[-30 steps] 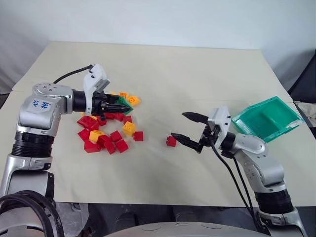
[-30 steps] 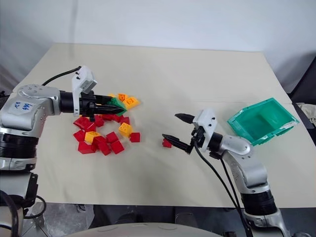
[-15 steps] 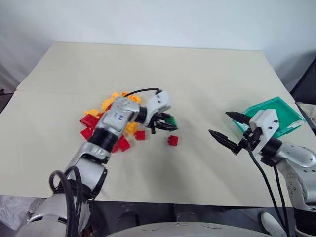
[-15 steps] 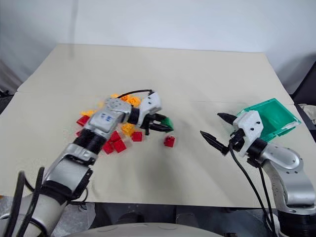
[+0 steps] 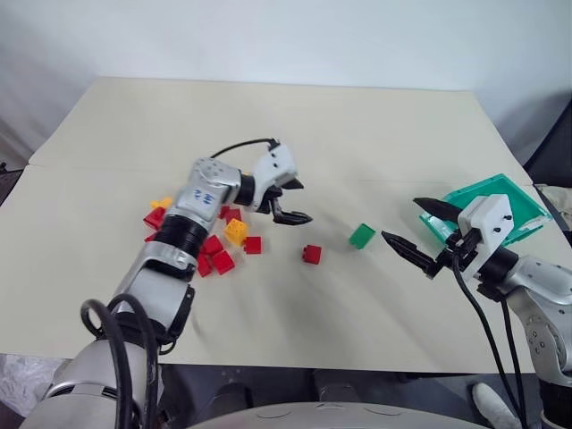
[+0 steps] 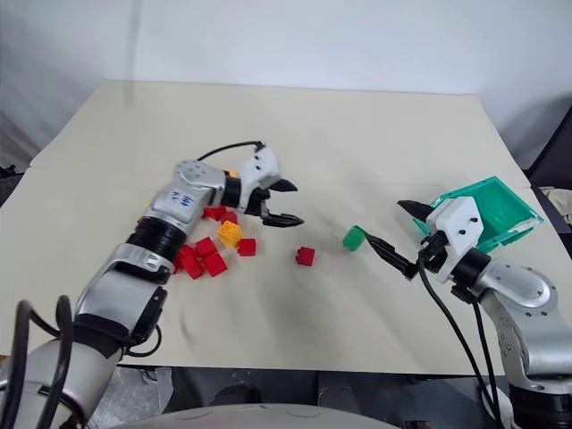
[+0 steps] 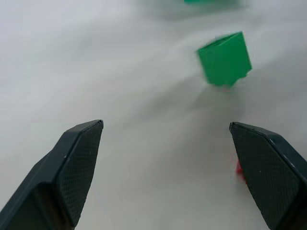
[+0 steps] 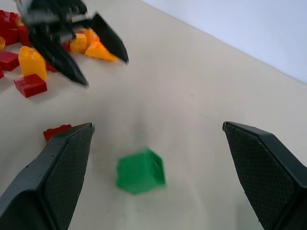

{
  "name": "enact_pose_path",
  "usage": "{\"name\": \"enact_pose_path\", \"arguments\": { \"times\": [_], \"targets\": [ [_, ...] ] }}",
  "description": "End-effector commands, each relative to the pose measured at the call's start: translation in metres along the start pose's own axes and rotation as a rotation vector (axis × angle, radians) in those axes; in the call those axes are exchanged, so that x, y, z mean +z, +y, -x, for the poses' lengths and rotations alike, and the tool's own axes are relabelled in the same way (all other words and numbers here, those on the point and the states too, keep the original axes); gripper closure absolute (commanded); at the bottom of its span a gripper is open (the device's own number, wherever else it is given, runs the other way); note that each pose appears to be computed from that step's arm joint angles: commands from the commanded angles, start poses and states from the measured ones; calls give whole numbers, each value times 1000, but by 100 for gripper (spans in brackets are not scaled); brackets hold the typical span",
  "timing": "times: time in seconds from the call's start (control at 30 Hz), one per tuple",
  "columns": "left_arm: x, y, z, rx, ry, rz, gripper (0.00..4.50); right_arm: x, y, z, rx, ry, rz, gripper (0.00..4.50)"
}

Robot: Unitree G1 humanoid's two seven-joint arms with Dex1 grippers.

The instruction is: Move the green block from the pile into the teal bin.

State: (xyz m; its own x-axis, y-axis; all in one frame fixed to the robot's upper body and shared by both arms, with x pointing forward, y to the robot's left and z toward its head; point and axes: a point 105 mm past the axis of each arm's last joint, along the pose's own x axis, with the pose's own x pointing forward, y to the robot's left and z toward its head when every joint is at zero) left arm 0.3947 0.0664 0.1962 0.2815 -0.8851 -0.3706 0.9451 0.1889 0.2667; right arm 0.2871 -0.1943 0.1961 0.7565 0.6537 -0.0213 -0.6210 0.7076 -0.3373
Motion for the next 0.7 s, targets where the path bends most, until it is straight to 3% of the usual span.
{"name": "enact_pose_path", "arguments": {
  "times": [0.03, 0.13, 0.27, 0.4, 0.6, 0.7],
  "targets": [
    [3, -12, 34, -43, -81, 15, 2, 2, -8, 8, 1, 25, 17, 0],
    [-9, -32, 62, -101, -97, 50, 2, -2, -15, 20, -14, 75, 19, 0],
    [-30, -48, 101, -61, -148, 131, 2, -7, -25, 64, -64, 236, 3, 0],
    [-34, -58, 112, -35, -160, 165, 2, -1, -23, 82, -69, 313, -20, 0],
    [-27, -55, 120, 45, -250, 160, 2, -1, -21, 62, -12, 344, -96, 0],
    [-25, -54, 125, 78, -309, 206, 2, -2, -13, 32, 88, 318, -112, 0]
  ]
}}
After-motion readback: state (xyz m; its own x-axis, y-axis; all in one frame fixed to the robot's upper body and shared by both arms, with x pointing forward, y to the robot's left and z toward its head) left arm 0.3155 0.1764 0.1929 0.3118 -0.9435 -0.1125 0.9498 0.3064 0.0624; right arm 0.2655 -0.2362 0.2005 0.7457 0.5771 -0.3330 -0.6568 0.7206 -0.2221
